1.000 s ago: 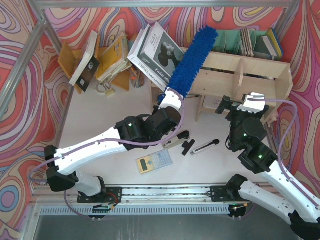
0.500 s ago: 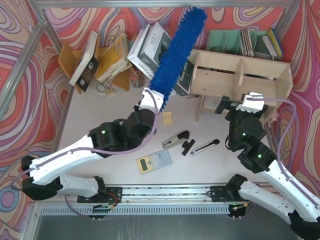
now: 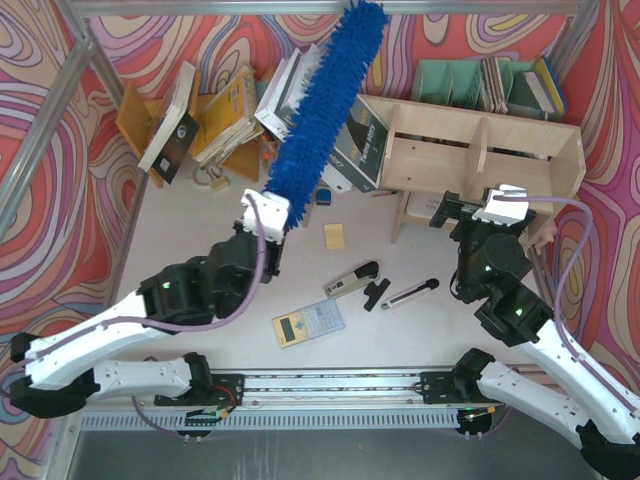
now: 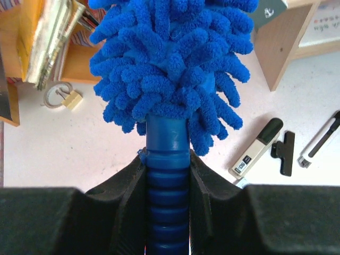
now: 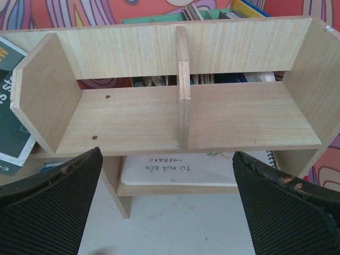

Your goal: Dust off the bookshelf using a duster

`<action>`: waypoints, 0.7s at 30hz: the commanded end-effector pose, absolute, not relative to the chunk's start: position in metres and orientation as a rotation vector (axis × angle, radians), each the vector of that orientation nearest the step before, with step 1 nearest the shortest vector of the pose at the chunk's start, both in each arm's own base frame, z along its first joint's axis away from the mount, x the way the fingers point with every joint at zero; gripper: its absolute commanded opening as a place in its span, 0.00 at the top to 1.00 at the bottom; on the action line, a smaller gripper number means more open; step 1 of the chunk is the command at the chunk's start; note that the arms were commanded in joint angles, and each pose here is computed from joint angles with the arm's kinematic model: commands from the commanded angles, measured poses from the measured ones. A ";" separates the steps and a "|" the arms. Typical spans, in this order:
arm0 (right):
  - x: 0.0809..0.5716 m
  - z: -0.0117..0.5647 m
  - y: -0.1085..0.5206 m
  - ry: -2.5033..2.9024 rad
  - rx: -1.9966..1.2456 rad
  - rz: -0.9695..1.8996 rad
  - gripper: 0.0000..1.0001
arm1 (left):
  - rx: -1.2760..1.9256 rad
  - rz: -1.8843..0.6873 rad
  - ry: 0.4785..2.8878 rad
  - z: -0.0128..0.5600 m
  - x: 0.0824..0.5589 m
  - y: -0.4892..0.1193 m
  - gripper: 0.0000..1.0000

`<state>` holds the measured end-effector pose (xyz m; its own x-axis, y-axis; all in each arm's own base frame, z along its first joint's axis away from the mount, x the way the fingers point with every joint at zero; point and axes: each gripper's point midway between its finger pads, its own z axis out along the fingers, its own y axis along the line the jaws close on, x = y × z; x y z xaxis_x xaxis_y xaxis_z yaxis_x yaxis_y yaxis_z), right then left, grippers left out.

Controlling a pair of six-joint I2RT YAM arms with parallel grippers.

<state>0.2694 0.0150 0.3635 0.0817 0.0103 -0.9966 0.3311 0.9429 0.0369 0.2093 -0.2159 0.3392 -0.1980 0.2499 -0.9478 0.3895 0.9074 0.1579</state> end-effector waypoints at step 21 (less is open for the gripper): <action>0.272 0.362 0.015 1.482 0.291 -0.245 0.02 | 0.207 0.014 1.713 0.382 0.214 -0.131 1.00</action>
